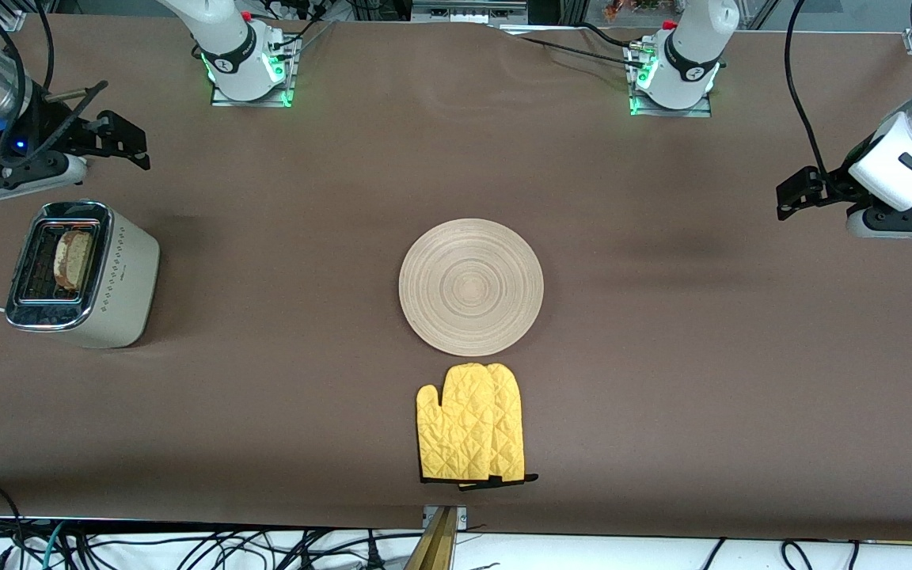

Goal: Move plate and put bread in toaster
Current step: 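Open the right gripper and raise it away from the toaster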

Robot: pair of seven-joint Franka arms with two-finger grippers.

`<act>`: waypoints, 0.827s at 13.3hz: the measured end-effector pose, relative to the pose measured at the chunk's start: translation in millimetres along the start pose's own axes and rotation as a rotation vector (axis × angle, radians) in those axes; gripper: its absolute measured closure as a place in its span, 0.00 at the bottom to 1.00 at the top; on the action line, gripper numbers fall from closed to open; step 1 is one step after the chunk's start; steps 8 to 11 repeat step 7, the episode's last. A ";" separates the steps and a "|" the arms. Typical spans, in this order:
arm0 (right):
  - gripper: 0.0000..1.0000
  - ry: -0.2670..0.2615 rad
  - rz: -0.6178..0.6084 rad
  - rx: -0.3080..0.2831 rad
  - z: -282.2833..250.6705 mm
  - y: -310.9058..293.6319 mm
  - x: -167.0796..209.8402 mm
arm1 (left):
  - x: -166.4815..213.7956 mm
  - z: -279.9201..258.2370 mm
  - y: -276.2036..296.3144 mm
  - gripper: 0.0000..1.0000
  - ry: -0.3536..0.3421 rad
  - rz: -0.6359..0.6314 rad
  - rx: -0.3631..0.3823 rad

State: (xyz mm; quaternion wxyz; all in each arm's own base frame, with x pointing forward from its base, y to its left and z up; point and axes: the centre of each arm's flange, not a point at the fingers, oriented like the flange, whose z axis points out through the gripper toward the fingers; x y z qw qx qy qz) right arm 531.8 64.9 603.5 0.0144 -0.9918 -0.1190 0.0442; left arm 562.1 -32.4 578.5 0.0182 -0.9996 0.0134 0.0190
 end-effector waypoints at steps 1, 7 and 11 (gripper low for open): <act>0.00 0.001 -0.001 0.000 -0.1 -0.8 0.2 | 0.0 -0.2 0.0 0.00 0.000 0.000 0.000; 0.00 0.004 -0.022 -0.004 -1.0 -12.3 1.9 | 0.2 -2.0 0.2 0.00 0.004 0.000 0.000; 0.00 0.004 -0.022 -0.004 -1.0 -12.3 1.9 | 0.2 -2.0 0.2 0.00 0.004 0.000 0.000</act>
